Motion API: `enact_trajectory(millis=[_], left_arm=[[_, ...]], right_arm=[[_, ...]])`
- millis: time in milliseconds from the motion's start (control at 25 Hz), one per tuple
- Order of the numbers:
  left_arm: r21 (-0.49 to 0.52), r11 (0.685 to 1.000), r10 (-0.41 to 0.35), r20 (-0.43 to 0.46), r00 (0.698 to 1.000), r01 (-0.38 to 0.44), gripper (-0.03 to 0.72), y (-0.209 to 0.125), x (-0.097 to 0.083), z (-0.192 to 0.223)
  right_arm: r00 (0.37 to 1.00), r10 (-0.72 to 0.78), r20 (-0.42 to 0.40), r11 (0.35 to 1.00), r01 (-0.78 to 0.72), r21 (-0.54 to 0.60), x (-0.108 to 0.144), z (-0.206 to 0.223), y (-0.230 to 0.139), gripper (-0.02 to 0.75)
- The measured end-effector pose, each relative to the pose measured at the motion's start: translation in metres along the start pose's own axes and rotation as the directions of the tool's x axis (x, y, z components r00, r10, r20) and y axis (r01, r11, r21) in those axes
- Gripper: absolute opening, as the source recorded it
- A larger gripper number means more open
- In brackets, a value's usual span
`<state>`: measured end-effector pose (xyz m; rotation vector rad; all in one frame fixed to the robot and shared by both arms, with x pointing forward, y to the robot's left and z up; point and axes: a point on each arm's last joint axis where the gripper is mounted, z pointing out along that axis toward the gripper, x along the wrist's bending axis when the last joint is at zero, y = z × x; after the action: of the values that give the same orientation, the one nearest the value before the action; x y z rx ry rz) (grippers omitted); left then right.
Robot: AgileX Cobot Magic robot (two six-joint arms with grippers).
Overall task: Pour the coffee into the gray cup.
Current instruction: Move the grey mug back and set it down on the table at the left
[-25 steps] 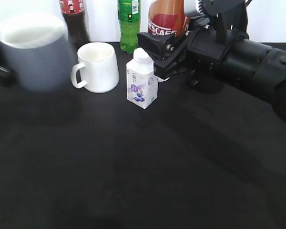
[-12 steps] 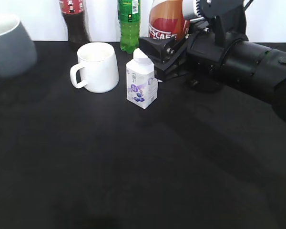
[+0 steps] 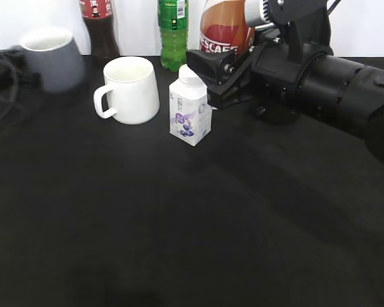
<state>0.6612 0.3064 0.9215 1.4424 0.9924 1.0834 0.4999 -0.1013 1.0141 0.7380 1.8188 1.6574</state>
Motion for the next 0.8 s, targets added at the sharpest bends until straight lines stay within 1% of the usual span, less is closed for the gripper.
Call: enact_trajectory(millis=[120, 320, 360, 400, 520, 560, 640, 800], left_arm=[[0.02, 1.0, 0.005, 0.002, 1.0, -0.005, 0.064, -0.012, 0.003, 0.014], [0.065, 0.998, 0.016, 0.022, 1.0, -0.017, 0.064, -0.029, 0.003, 0.023], [0.066, 0.998, 0.015, 0.021, 1.0, -0.016, 0.073, -0.029, 0.003, 0.023], [0.062, 0.998, 0.009, 0.021, 1.0, -0.011, 0.101, -0.028, 0.003, 0.023], [0.058, 0.998, 0.006, 0.02, 1.0, -0.007, 0.224, -0.027, 0.003, 0.025], [0.059, 0.998, 0.004, 0.021, 1.0, -0.005, 0.242, -0.027, 0.003, 0.025], [0.06, 0.998, 0.014, 0.035, 0.999, -0.017, 0.25, -0.026, 0.002, 0.024], [0.089, 0.996, 0.007, 0.04, 0.999, -0.01, 0.253, -0.022, -0.003, 0.008]], right_arm=[[1.0, 0.0, 0.0, 1.0, 0.0, 0.0, 0.0, 0.0, 0.0, 0.533], [1.0, 0.0, 0.0, 1.0, 0.0, 0.0, 0.0, 0.0, 0.0, 0.533], [1.0, 0.0, 0.0, 1.0, 0.0, 0.0, 0.0, 0.0, 0.0, 0.533], [1.0, 0.0, 0.0, 1.0, 0.0, 0.0, 0.0, 0.0, 0.0, 0.533], [1.0, 0.0, 0.0, 1.0, 0.0, 0.0, 0.0, 0.0, 0.0, 0.533], [1.0, 0.0, 0.0, 1.0, 0.0, 0.0, 0.0, 0.0, 0.0, 0.533], [1.0, 0.0, 0.0, 1.0, 0.0, 0.0, 0.0, 0.0, 0.0, 0.533], [1.0, 0.0, 0.0, 1.0, 0.0, 0.0, 0.0, 0.0, 0.0, 0.533]])
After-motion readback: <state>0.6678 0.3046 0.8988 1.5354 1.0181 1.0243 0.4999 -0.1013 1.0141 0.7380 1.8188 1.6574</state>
